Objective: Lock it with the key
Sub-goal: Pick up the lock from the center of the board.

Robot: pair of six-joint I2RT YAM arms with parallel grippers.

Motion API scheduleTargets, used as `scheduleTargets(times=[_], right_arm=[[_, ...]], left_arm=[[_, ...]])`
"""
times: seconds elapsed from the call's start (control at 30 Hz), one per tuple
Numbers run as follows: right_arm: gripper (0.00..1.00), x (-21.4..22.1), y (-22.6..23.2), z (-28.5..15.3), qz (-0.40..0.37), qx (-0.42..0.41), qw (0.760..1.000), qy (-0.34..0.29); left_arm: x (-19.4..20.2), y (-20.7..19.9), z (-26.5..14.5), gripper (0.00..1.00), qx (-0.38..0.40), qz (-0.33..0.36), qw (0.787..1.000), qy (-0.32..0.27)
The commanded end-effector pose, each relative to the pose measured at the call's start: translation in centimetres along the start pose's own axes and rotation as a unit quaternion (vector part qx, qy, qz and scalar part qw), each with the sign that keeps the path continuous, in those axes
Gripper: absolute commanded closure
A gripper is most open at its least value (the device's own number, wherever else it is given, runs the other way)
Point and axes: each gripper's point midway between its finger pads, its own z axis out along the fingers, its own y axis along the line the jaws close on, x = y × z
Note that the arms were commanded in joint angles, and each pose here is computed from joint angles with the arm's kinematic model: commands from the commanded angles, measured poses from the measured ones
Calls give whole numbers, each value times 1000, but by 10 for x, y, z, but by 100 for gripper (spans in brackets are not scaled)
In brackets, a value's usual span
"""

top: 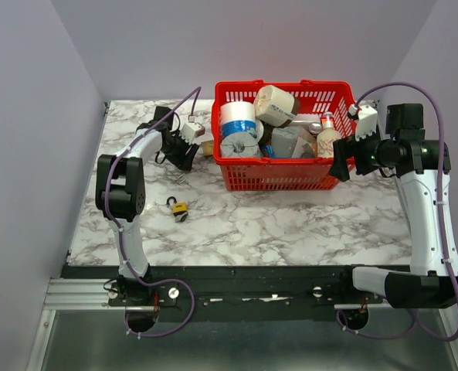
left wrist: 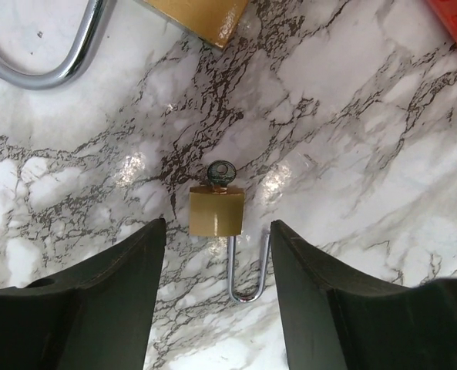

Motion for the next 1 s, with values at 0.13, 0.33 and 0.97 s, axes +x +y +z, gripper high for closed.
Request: scheduleTargets(times=[0.13,0.33,0.97], right_arm=[[0,3,-3,-3,-9,13,1000,3],[0,2,-3,-2,-8,14,1000,3],[0,1,-4,-2,-8,14,1000,5]], left_arm=[[19,9,19,38,-14,2,1000,25],[26,9,22,43,-27,5,999,33],[26,11,28,55,-30,0,999,44]])
